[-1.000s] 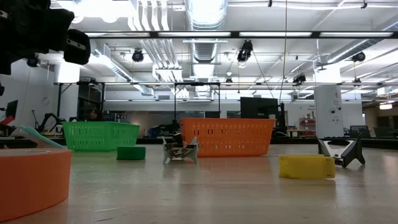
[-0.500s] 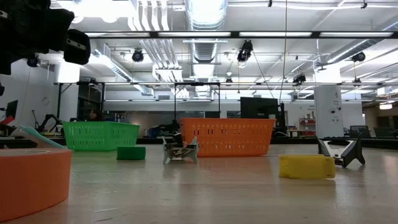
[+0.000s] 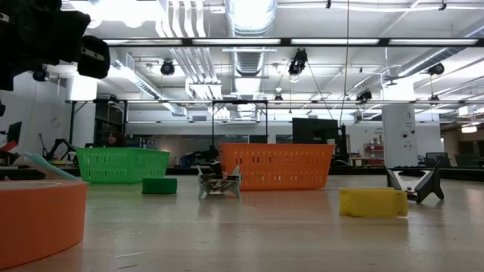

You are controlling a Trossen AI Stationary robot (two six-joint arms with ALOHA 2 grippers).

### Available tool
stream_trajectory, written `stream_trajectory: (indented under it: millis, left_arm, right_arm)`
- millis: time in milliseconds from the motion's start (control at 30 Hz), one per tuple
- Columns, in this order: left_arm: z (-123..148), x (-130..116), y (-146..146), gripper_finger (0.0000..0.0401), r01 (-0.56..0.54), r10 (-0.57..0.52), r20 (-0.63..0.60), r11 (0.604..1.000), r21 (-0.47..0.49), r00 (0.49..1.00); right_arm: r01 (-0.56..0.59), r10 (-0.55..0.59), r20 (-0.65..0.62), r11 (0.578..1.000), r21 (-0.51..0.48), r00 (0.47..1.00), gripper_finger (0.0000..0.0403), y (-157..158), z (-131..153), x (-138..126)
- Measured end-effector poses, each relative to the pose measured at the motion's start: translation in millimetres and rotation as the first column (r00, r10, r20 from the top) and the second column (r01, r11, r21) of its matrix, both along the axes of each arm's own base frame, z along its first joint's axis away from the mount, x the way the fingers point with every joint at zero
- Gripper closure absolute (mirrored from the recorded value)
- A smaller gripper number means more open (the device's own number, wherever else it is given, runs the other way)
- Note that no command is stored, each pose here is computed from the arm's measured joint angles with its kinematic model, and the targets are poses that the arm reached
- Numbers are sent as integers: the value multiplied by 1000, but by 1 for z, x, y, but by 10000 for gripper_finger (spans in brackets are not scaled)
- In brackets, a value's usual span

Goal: Pick and place Stapler, Stapler remover, tape
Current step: Put the yellow tape into the yellow bin

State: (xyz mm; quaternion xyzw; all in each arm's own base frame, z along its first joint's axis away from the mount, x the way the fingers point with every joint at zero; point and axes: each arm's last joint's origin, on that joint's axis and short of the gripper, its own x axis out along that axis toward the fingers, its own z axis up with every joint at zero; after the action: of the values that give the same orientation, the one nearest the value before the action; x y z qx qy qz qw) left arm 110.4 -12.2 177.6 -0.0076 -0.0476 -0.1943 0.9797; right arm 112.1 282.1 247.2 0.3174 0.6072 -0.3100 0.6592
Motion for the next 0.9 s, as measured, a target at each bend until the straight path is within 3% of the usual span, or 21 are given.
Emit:
stream_trajectory:
  millis: [300,567,900]
  left_arm:
    - [0,0,0,378,0,0,0,1000,0,1000]
    - [0,0,0,378,0,0,-1,1000,0,1000]
    - [0,0,0,378,0,0,-1,1000,0,1000]
  right_arm:
    - [25,-25,-6,1000,-16,1000,349,1,-4,-10]
    - [20,-24,-33,994,-104,999,349,-10,-26,-14]
    - [14,-19,-52,996,-89,998,348,-15,-48,-16]
